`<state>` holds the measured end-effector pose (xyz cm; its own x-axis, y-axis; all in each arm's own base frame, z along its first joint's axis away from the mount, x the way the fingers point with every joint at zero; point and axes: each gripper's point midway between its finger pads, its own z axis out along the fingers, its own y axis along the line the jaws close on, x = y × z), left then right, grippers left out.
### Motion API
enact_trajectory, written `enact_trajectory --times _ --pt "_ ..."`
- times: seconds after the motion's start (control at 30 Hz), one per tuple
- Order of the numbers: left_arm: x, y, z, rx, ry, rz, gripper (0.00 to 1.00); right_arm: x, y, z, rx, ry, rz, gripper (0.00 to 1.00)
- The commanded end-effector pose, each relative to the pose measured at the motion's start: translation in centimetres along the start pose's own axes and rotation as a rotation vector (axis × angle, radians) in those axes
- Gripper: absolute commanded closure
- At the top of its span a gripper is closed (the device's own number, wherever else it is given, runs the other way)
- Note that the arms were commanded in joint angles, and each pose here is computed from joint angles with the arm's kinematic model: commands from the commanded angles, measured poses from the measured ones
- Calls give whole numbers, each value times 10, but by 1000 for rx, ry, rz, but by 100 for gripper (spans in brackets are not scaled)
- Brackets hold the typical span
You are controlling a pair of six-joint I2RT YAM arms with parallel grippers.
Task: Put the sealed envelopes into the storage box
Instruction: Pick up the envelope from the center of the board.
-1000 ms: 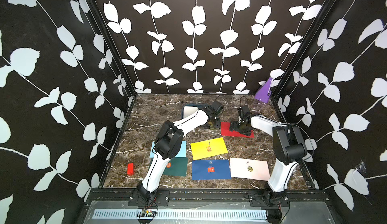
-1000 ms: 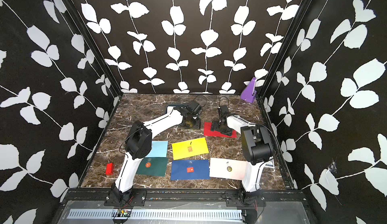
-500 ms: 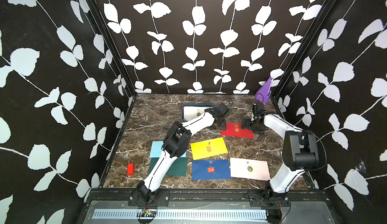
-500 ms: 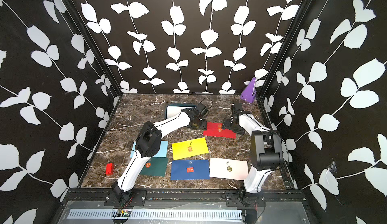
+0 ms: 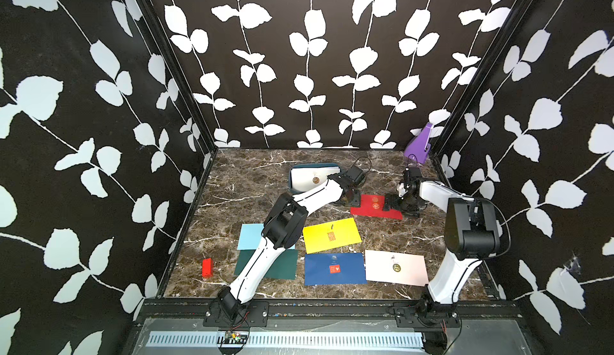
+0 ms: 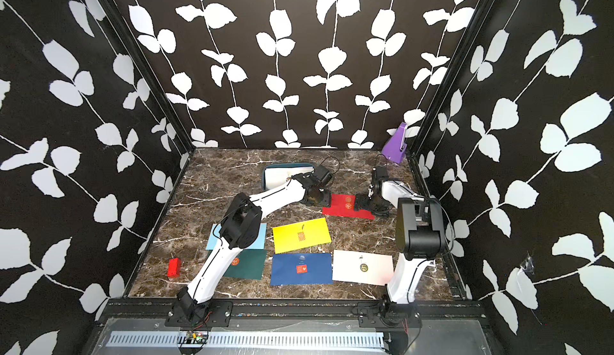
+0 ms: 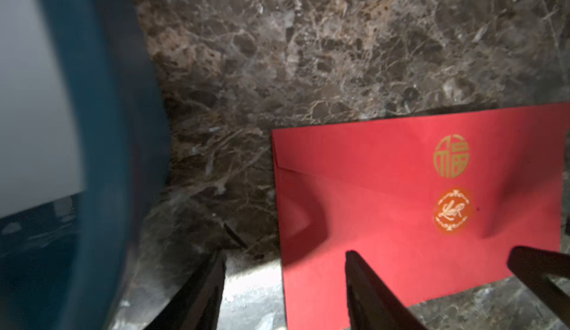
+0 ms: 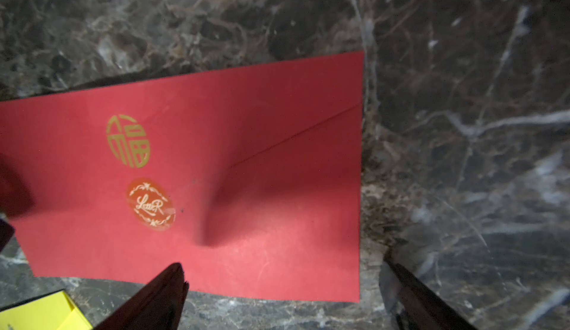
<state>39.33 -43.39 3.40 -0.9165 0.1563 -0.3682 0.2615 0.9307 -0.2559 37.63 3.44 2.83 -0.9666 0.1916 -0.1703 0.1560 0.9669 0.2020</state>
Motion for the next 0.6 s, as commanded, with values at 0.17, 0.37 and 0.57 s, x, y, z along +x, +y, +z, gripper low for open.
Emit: enact_trajectory --times 0.17,0.37,0.57 --pt "17 -7 16 42 77 50 36 2 39 11 -199 25 -45 1" --pt "22 -9 21 58 106 71 36 3 53 12 -211 28 -82 1" --pt "29 -12 22 83 133 91 36 2 67 13 -232 22 -99 1"
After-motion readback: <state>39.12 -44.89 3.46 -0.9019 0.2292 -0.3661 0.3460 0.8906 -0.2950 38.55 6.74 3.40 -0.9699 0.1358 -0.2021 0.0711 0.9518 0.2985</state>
